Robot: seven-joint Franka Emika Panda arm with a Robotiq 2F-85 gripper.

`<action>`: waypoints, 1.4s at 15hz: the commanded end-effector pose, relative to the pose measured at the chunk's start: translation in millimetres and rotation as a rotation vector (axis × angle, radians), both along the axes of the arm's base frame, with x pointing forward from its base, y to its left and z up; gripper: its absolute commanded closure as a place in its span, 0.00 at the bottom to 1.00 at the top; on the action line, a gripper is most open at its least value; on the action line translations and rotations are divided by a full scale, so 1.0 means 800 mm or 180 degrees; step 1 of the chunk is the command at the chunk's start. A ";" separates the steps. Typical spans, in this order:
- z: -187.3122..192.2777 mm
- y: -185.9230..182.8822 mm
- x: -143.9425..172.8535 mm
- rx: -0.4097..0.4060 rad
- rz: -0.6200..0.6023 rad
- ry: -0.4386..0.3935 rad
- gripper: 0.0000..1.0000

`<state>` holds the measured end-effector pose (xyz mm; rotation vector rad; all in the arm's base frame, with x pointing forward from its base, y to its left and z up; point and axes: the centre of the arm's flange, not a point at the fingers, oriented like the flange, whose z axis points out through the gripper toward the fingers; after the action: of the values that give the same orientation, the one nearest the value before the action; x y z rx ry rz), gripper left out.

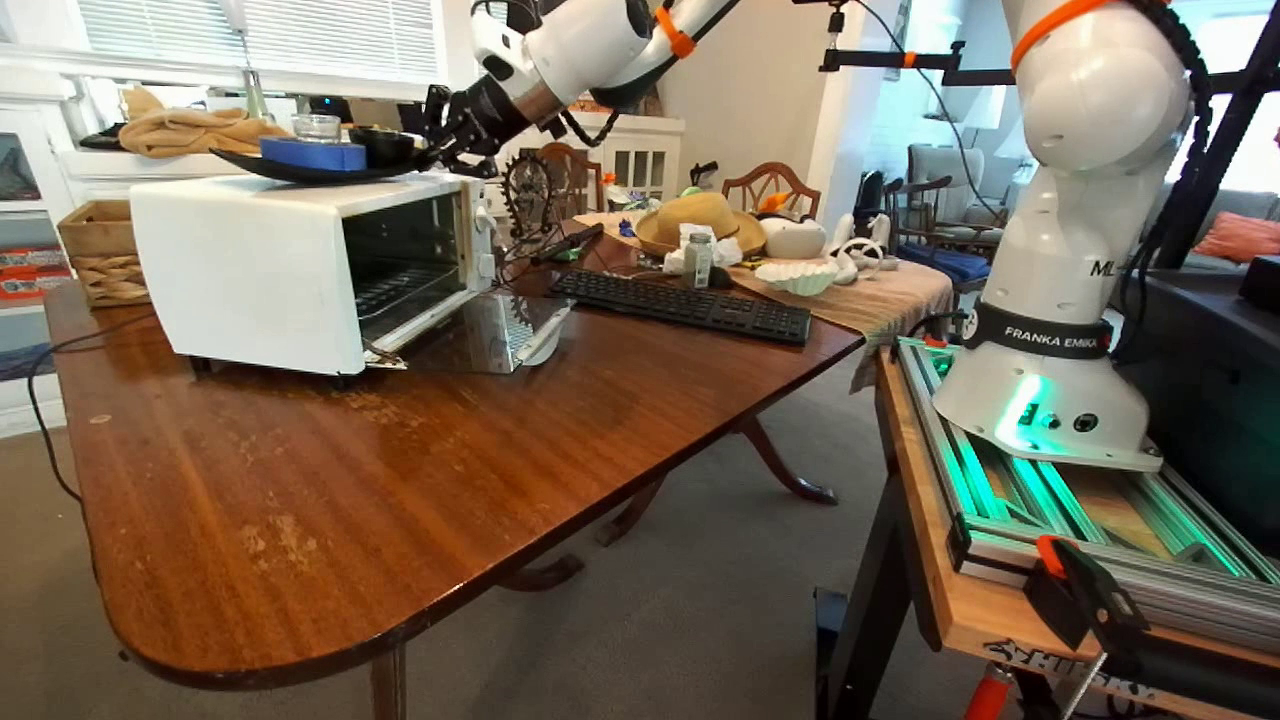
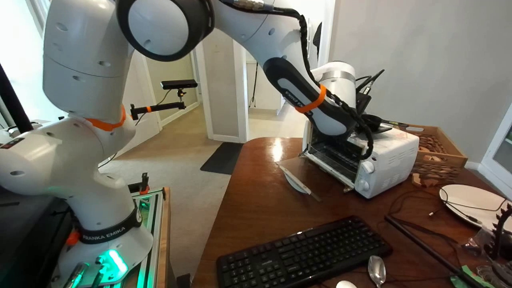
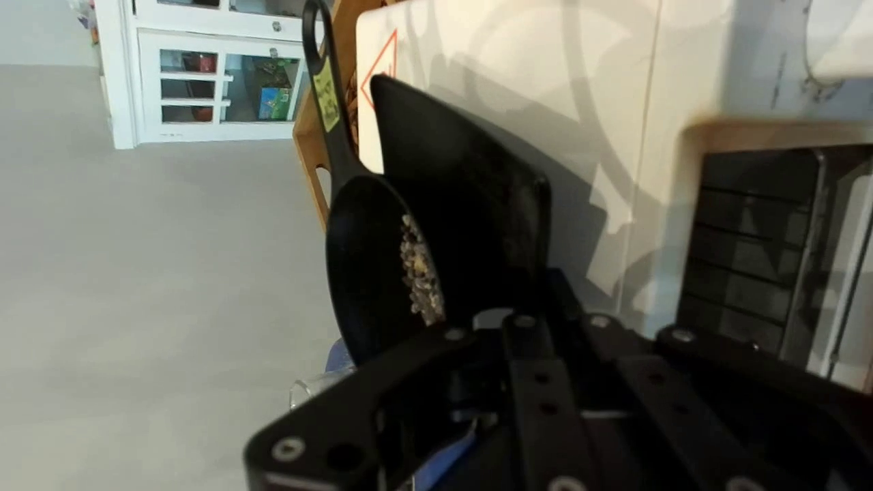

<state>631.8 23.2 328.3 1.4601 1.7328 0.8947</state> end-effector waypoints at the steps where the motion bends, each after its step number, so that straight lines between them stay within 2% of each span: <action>1: 0.013 -0.004 -0.066 -0.0152 -0.0097 -0.0191 0.98; 6: 0.023 0.007 -0.100 -0.0178 -0.0238 -0.0449 0.98; 12: 0.016 0.026 -0.160 -0.0208 -0.0169 -0.0400 0.98; 15: 0.005 0.017 -0.198 -0.0197 -0.0249 -0.0409 0.98; 21: -0.018 -0.008 -0.253 -0.0356 -0.0524 -0.0561 0.98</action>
<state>490.9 54.5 332.6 1.3940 1.5454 0.7945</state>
